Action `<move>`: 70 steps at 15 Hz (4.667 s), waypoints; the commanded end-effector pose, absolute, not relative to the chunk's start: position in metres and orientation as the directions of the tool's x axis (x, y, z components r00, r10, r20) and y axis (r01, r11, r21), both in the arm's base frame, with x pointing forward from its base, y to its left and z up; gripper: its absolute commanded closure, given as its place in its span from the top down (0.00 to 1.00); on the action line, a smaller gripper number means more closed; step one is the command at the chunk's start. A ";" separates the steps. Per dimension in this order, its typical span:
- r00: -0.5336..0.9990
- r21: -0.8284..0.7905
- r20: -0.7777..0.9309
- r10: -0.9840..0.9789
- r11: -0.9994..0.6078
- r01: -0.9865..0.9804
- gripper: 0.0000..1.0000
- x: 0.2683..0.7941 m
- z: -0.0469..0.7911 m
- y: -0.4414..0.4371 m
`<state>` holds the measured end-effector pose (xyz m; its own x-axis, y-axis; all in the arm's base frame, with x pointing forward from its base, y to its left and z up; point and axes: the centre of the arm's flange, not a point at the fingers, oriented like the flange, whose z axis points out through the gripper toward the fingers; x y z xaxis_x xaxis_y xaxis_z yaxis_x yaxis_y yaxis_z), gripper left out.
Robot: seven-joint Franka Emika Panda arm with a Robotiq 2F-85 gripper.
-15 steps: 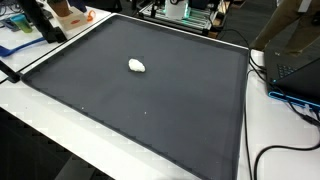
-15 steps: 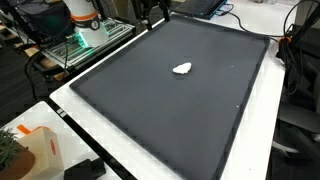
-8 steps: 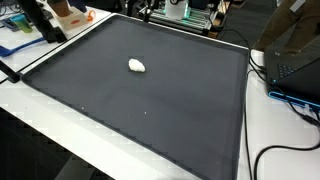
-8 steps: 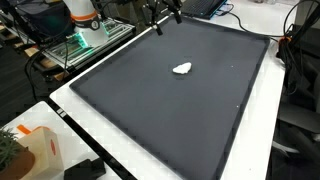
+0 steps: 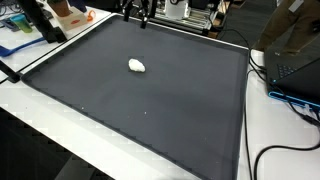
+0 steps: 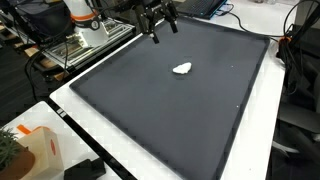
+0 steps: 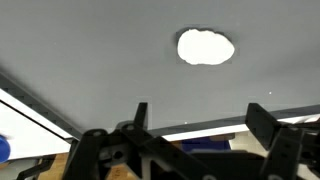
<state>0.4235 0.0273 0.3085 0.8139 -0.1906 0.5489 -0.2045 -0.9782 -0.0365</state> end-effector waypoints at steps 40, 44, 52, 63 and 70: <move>0.589 -0.146 0.779 -0.213 -0.976 -0.160 1.00 0.401 0.168 0.065; 0.600 -0.158 0.769 -0.222 -0.975 -0.157 1.00 0.406 0.173 0.064; 0.609 -0.130 0.768 -0.198 -0.979 -0.155 1.00 0.409 0.188 0.067; 0.675 -0.035 0.723 -0.148 -0.983 -0.178 1.00 0.439 0.214 0.080; 0.767 0.017 0.621 -0.160 -0.976 -0.218 1.00 0.477 0.241 0.076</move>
